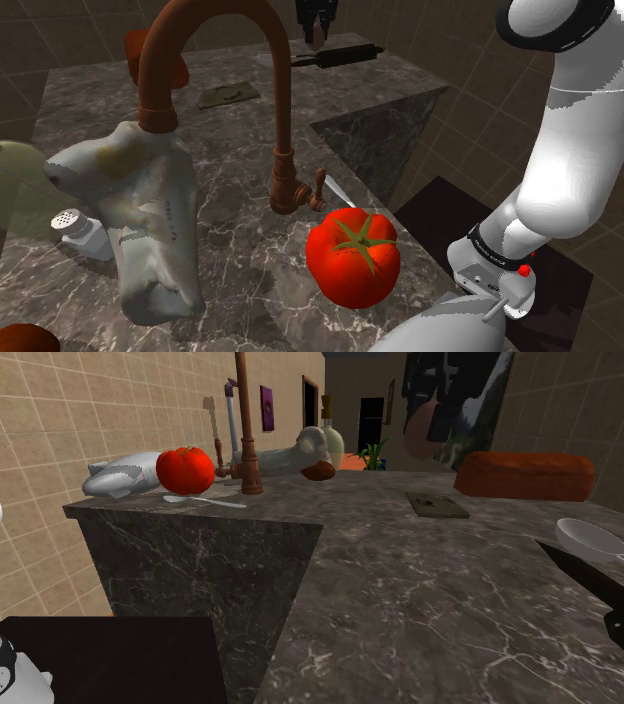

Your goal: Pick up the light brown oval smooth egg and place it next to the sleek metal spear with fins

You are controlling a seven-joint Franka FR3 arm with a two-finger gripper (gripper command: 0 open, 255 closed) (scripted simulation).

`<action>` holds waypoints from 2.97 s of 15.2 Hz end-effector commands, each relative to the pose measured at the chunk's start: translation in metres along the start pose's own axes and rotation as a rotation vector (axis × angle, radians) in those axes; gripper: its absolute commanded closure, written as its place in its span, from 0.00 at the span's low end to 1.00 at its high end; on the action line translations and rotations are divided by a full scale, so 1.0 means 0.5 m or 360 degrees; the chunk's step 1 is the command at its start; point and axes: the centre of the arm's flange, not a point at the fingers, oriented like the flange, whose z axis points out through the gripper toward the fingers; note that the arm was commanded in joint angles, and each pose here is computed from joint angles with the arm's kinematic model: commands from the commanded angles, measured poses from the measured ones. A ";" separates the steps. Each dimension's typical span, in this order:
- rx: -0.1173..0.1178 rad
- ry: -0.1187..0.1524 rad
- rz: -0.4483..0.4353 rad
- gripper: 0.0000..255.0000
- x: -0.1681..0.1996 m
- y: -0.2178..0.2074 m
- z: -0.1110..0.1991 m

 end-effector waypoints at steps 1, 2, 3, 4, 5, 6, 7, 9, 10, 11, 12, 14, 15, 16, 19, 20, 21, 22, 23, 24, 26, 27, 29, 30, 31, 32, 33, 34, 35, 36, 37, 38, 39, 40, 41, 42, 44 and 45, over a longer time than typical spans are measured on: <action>0.0000 0.0001 -0.0002 1.00 0.003 0.005 0.017; 0.0000 0.0001 -0.0002 1.00 0.004 0.006 0.028; 0.0000 0.0001 -0.0002 1.00 0.005 0.006 0.038; 0.0000 0.0001 -0.0002 1.00 0.006 0.007 0.049; 0.0000 0.0001 -0.0002 1.00 0.007 0.008 0.059; 0.0000 0.0001 -0.0002 1.00 0.008 0.008 0.070; 0.0000 0.0001 -0.0002 1.00 0.008 0.009 0.080; 0.0000 0.0001 -0.0002 1.00 0.010 0.010 0.101; 0.0000 0.0001 -0.0002 1.00 0.011 0.011 0.112; 0.0000 0.0001 -0.0002 1.00 0.012 0.012 0.122; 0.0000 0.0001 -0.0002 1.00 0.013 0.012 0.133; 0.0000 0.0001 -0.0002 1.00 0.015 0.014 0.154; 0.0000 0.0001 -0.0002 1.00 0.016 0.014 0.164; 0.0000 0.0001 -0.0002 1.00 0.017 0.015 0.175; 0.0000 0.0001 -0.0002 1.00 0.020 0.017 0.206; 0.0000 0.0001 -0.0002 1.00 0.021 0.017 0.217; 0.0000 0.0001 -0.0002 1.00 0.022 0.018 0.227; 0.0000 0.0001 -0.0002 1.00 0.023 0.019 0.240; 0.0000 0.0001 -0.0002 1.00 0.023 0.019 0.240; 0.0000 0.0001 -0.0002 1.00 0.023 0.019 0.240; 0.0000 0.0001 -0.0002 1.00 0.023 0.019 0.240; 0.0000 0.0001 -0.0002 1.00 0.023 0.019 0.240; 0.0000 0.0001 -0.0002 1.00 0.023 0.019 0.240; 0.0000 0.0001 -0.0002 0.00 0.023 0.019 0.240; 0.0000 0.0001 -0.0002 0.00 0.023 0.019 0.240; 0.0000 0.0001 -0.0002 0.00 0.023 0.019 0.240; 0.0000 0.0001 -0.0002 0.00 0.023 0.019 0.240; 0.0000 0.0001 -0.0002 0.00 0.023 0.019 0.240; 0.0000 0.0001 -0.0002 0.00 0.023 0.019 0.240; 0.0000 0.0001 -0.0002 0.00 0.023 0.019 0.214; 0.0000 0.0001 -0.0002 0.00 0.023 0.019 0.187; 0.0000 0.0001 -0.0002 0.00 0.023 0.019 0.161; 0.0000 0.0001 -0.0002 0.00 0.023 0.019 0.140; 0.0000 0.0001 -0.0002 0.00 0.023 0.019 0.140; 0.0000 0.0001 -0.0002 0.00 0.023 0.019 0.140; 0.0000 0.0001 -0.0002 0.00 0.023 0.019 0.140; 0.0000 0.0001 -0.0002 0.00 0.023 0.019 0.140; 0.0000 0.0001 -0.0002 0.00 0.023 0.019 0.140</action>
